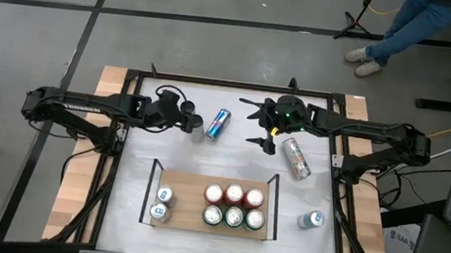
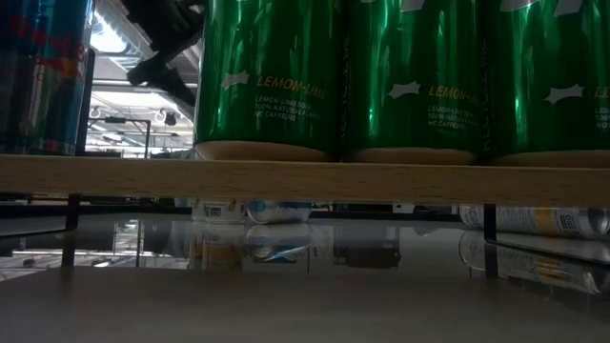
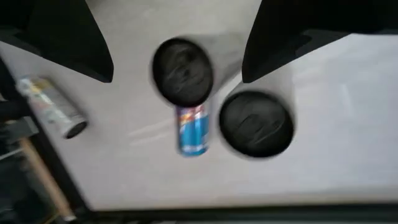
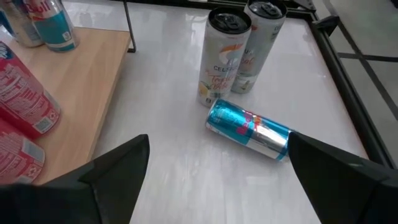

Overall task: Place canned beverage on shelf
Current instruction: Put the middle white yellow soda can on the shelf

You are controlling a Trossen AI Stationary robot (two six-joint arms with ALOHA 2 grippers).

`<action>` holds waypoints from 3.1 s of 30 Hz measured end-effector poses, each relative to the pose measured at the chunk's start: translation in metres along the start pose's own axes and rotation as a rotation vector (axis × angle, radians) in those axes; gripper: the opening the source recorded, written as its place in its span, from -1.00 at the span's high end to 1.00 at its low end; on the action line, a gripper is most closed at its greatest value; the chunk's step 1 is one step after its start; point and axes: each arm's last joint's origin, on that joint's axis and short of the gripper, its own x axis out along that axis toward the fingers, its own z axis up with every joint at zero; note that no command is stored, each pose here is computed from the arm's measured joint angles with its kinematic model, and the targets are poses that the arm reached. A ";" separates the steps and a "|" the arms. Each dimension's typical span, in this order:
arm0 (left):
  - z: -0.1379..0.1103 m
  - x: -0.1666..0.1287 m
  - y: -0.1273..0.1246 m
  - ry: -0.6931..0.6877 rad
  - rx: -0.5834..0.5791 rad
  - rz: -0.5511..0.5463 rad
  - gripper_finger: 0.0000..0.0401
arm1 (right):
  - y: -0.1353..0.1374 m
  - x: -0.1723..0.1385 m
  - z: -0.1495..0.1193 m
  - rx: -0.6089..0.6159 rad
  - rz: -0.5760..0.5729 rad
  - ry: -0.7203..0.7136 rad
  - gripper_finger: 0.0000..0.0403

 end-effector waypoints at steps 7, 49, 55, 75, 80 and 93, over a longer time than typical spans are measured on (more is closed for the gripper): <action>-0.004 0.009 -0.002 0.007 -0.053 0.028 -0.74 | 0.000 0.000 0.000 0.000 -0.010 0.002 -0.85; -0.049 0.065 -0.026 -0.079 0.074 0.170 -0.74 | 0.000 0.000 0.000 0.000 -0.013 0.003 -0.85; -0.055 0.075 -0.026 -0.071 0.065 0.191 -0.74 | 0.000 0.000 0.000 0.000 -0.012 0.003 -0.85; -0.058 0.080 -0.025 -0.082 0.034 0.212 -0.30 | 0.000 0.000 0.000 0.000 -0.012 0.003 -0.85; -0.058 0.080 -0.026 -0.078 0.046 0.211 -0.29 | 0.000 0.000 0.000 0.000 -0.012 0.003 -0.85; -0.058 0.079 -0.034 0.035 0.292 0.096 -0.29 | 0.000 0.000 0.000 0.000 -0.012 0.005 -0.85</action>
